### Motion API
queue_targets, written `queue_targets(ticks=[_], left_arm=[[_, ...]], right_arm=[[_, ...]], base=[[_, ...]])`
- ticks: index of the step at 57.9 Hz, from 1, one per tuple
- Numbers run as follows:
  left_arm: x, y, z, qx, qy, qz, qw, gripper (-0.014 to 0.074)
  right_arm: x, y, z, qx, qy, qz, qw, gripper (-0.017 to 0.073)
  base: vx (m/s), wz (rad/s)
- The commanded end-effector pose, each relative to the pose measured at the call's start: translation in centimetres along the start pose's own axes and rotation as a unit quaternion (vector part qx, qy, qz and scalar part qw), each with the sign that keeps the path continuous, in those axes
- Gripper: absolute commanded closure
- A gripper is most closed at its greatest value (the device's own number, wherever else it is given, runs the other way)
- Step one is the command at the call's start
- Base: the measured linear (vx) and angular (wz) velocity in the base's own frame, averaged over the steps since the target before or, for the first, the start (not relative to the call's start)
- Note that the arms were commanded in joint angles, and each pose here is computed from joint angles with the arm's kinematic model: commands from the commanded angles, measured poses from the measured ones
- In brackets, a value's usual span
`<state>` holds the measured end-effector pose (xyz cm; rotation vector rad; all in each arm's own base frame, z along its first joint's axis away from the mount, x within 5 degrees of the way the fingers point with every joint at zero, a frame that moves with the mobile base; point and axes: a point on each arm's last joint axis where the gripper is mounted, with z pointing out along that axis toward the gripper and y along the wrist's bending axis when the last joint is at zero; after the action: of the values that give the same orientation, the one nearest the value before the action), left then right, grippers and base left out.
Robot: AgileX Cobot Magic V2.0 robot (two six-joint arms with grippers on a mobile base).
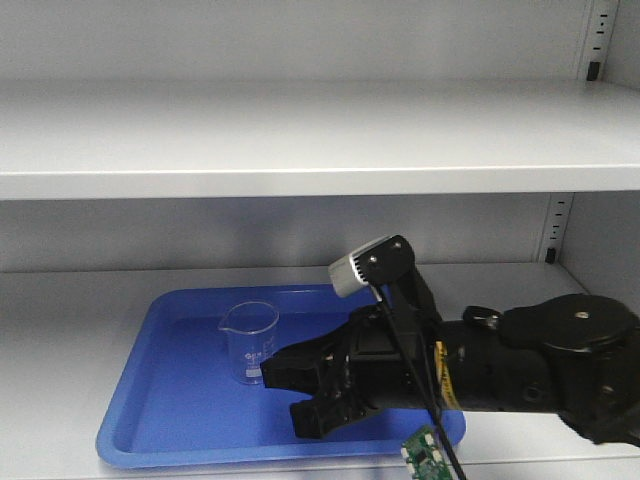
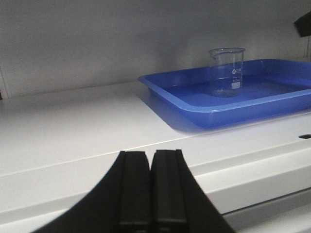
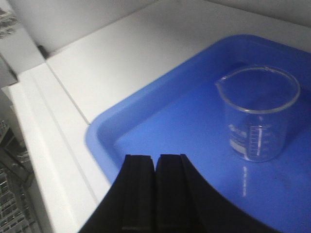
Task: Pick beaker and place in left cabinet
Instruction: 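Open the right gripper and release the beaker upright on the tray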
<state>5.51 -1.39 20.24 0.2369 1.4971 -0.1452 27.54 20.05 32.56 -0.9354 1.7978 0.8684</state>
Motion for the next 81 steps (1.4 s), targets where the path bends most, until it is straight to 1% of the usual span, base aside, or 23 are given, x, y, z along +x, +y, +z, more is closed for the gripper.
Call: queue_targets(ticks=[1,6,18,27,37,40,44,45,46,51,53,55,57,61,64,68,70,73,74,75,76,81], left_arm=[[-0.3,0.0,-0.1,-0.001,-0.043,-0.006,0.999,0.0593],[-0.3,0.0,-0.1,-0.001,-0.043,-0.006,0.999,0.0593],[-0.3,0.0,-0.1,-0.001,-0.043,-0.006,0.999,0.0593],[-0.3,0.0,-0.1,-0.001,-0.043,-0.006,0.999,0.0593],[-0.3,0.0,-0.1,-0.001,-0.043,-0.006,0.999,0.0593],[-0.3,0.0,-0.1,-0.001,-0.043,-0.006,0.999,0.0593],[-0.3,0.0,-0.1,-0.001,-0.043,-0.006,0.999,0.0593],[-0.3,0.0,-0.1,-0.001,-0.043,-0.006,0.999,0.0593],[-0.3,0.0,-0.1,-0.001,-0.043,-0.006,0.999,0.0593],[-0.3,0.0,-0.1,-0.001,-0.043,-0.006,0.999,0.0593],[-0.3,0.0,-0.1,-0.001,-0.043,-0.006,0.999,0.0593],[-0.3,0.0,-0.1,-0.001,-0.043,-0.006,0.999,0.0593],[-0.3,0.0,-0.1,-0.001,-0.043,-0.006,0.999,0.0593],[-0.3,0.0,-0.1,-0.001,-0.043,-0.006,0.999,0.0593],[-0.3,0.0,-0.1,-0.001,-0.043,-0.006,0.999,0.0593],[-0.3,0.0,-0.1,-0.001,-0.043,-0.006,0.999,0.0593],[-0.3,0.0,-0.1,-0.001,-0.043,-0.006,0.999,0.0593],[-0.3,0.0,-0.1,-0.001,-0.043,-0.006,0.999,0.0593],[-0.3,0.0,-0.1,-0.001,-0.043,-0.006,0.999,0.0593],[-0.3,0.0,-0.1,-0.001,-0.043,-0.006,0.999,0.0593],[-0.3,0.0,-0.1,-0.001,-0.043,-0.006,0.999,0.0593],[-0.3,0.0,-0.1,-0.001,-0.043,-0.006,0.999,0.0593]], right_arm=[[-1.9,1.2,-1.9,-0.007,-0.028,-0.026,0.999,0.0565],[-2.0,1.5,-2.1,-0.017,-0.029,-0.028,0.999,0.0565],[-2.1,1.5,-2.1,-0.017,-0.030,-0.027,0.999,0.0565],[-2.2,1.1,-2.1,0.003,-0.037,0.007,0.999,0.0565],[-2.3,0.4,-1.8,0.029,-0.051,0.036,0.998,0.0565],[-2.4,0.2,-1.7,0.039,-0.063,0.040,0.996,0.0565],[-2.8,-0.1,-1.5,0.043,-0.092,0.037,0.994,0.0565],[-2.9,-0.2,-1.4,0.044,-0.097,0.021,0.994,0.0565],[-2.9,-0.2,-1.4,0.045,-0.102,0.014,0.994,0.0565],[-3.3,-0.6,-0.9,0.057,-0.140,-0.041,0.988,0.0565],[-3.4,-0.9,-0.7,0.067,-0.153,-0.054,0.985,0.0565],[-3.5,-1.0,-0.5,0.083,-0.163,-0.060,0.981,0.0565],[-3.7,-1.2,-0.4,0.104,-0.170,-0.059,0.978,0.0565],[-3.5,-1.3,0.0,0.161,-0.158,-0.046,0.973,0.0565],[-2.9,-1.3,0.4,0.205,-0.123,-0.037,0.970,0.0565],[-2.0,-0.9,0.8,0.238,-0.068,-0.043,0.968,0.0565],[-1.7,-0.6,1.0,0.242,-0.045,-0.055,0.968,0.0565],[-1.4,-0.5,1.1,0.242,-0.027,-0.063,0.968,0.0565],[-1.4,-0.5,1.1,0.242,-0.024,-0.071,0.967,0.0565],[-1.4,-0.5,1.2,0.241,-0.027,-0.061,0.968,0.0565],[-1.4,-0.5,1.2,0.240,-0.030,-0.057,0.969,0.0565],[-1.6,-0.5,1.1,0.236,-0.048,-0.020,0.970,0.0565]], base=[[0.00,0.00],[0.00,0.00],[0.00,0.00],[0.00,0.00],[0.00,0.00],[0.00,0.00],[0.00,0.00],[0.00,0.00],[0.00,0.00],[0.00,0.00],[0.00,0.00],[0.00,0.00],[0.00,0.00],[0.00,0.00],[0.00,0.00],[0.00,0.00],[0.00,0.00],[0.00,0.00],[0.00,0.00],[0.00,0.00],[0.00,0.00],[0.00,0.00]])
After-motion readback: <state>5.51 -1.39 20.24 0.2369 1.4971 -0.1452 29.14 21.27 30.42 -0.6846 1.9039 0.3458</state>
